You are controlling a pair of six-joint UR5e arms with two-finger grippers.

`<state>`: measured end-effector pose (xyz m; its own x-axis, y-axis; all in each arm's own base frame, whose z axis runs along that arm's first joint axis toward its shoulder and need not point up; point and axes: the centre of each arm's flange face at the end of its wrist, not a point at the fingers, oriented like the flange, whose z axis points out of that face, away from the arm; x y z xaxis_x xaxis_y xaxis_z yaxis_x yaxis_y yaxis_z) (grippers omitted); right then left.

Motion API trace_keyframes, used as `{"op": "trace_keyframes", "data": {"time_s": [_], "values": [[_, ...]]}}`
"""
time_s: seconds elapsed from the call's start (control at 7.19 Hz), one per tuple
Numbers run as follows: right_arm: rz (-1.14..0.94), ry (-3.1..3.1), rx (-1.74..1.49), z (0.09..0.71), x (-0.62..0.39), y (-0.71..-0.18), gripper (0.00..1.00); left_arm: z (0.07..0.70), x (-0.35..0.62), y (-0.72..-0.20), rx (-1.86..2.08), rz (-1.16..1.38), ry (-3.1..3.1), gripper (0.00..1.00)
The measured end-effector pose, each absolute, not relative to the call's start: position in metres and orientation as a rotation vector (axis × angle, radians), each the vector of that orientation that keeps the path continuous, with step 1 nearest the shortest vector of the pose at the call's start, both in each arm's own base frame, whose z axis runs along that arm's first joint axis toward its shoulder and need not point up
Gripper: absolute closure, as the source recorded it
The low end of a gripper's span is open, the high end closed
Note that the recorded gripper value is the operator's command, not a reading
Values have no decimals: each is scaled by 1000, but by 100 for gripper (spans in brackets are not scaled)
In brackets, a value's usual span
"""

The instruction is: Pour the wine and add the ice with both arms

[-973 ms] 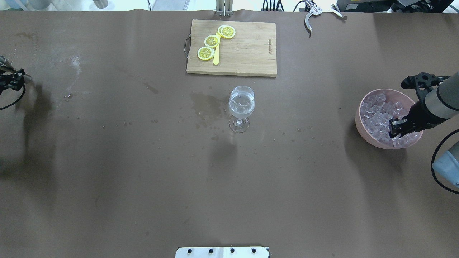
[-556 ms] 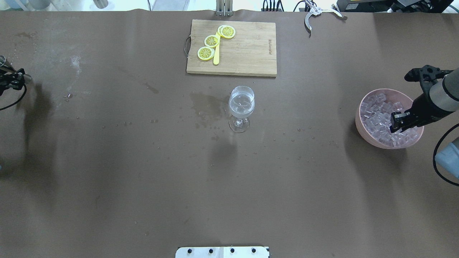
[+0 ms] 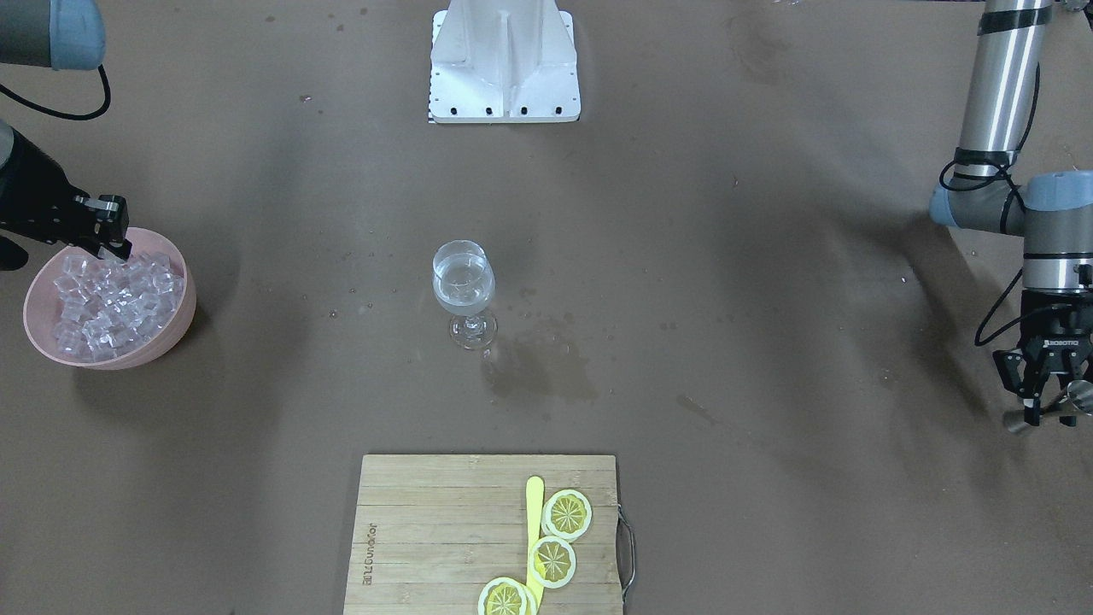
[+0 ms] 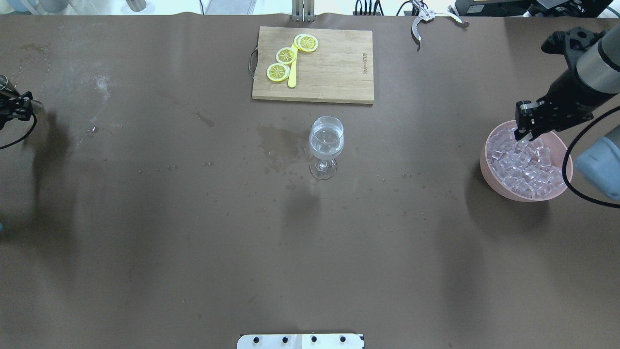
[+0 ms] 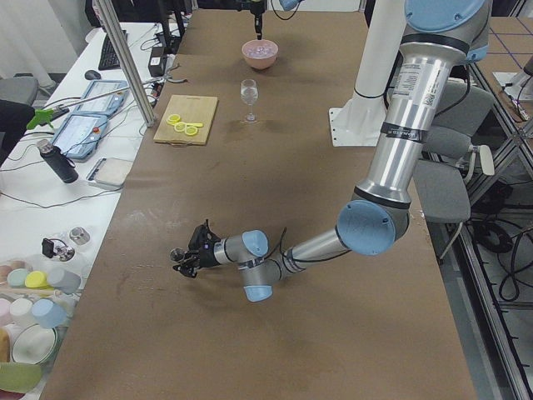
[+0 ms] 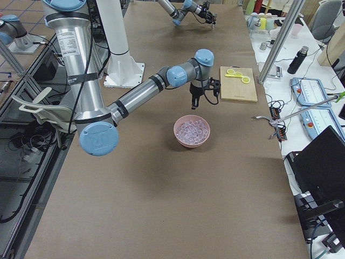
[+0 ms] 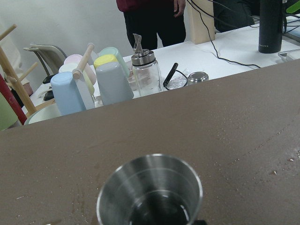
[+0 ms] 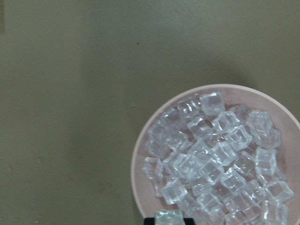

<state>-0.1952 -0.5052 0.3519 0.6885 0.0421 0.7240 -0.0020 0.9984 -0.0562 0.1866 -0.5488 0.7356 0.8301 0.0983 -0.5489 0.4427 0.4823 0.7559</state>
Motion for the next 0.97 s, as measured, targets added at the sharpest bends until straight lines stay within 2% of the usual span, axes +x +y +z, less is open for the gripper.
{"op": "trace_keyframes", "data": {"time_s": [0.56, 0.97], "values": [[50, -835, -33, 255, -215, -536, 100, 737, 185, -547, 1062, -224, 579, 62], [67, -838, -32, 240, -224, -550, 100, 738, 184, -545, 1066, -225, 584, 68]]}}
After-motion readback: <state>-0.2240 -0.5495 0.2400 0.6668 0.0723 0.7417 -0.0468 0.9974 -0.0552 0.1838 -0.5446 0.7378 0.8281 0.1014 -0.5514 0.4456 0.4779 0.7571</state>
